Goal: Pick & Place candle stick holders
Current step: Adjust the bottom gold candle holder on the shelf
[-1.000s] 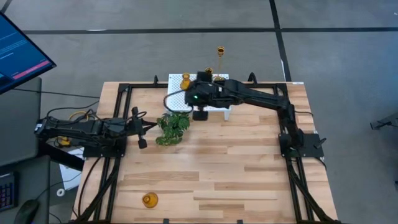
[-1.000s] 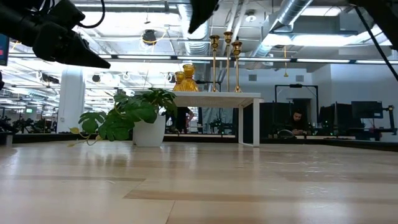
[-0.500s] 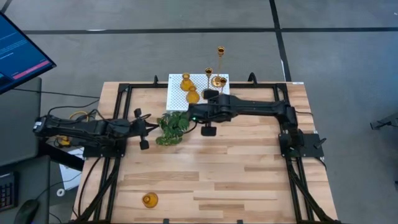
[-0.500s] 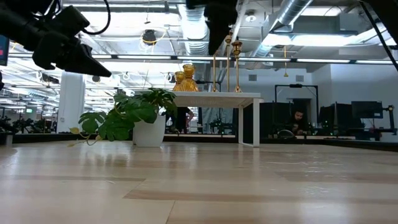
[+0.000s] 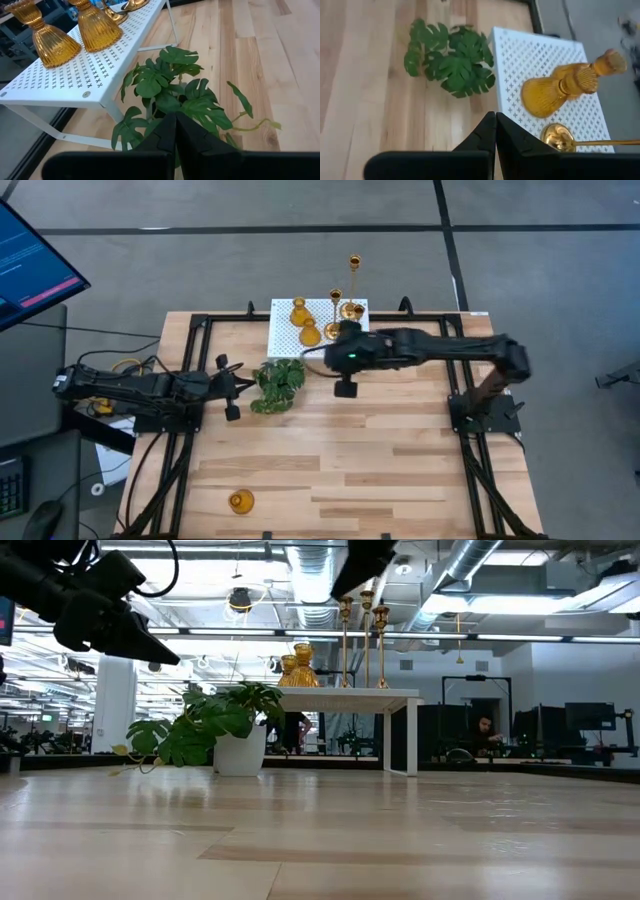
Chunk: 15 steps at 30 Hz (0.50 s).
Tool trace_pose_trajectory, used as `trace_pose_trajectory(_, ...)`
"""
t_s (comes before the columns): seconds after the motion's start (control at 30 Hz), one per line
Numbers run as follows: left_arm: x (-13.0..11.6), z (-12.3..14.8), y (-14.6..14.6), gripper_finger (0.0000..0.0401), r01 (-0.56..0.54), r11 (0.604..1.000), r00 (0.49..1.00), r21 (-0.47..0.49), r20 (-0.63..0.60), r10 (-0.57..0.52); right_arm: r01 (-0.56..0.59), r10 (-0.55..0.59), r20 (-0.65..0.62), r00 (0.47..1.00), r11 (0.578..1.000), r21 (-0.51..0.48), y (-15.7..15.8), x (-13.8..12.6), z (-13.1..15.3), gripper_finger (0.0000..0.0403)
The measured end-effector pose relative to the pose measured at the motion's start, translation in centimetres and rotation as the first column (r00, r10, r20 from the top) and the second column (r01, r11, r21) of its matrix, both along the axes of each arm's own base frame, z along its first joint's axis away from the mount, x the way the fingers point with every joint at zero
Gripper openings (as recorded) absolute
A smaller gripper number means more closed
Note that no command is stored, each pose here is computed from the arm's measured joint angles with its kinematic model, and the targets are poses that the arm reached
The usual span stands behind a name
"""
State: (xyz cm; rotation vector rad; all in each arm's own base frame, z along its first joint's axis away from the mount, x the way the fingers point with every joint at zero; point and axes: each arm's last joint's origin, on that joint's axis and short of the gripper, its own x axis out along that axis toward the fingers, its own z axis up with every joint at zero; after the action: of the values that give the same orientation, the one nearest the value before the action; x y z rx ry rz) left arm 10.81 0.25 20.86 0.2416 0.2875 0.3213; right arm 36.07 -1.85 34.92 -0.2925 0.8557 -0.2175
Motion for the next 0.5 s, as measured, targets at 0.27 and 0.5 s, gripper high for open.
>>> trace_pose_trajectory(0.27,0.0,0.1,0.0,0.0008,0.000,1.000,1.000,0.000,0.007,0.000,0.005,-0.003,0.229,0.973,1.000,-0.007,-0.9,-5.7,-2.9,0.0000)
trace_pose_trajectory(0.5,0.0,0.1,0.0,0.0008,0.000,1.000,1.000,0.002,0.006,0.000,-0.063,0.044,0.434,0.900,0.998,0.029,-1.2,-9.9,-6.0,0.0000)
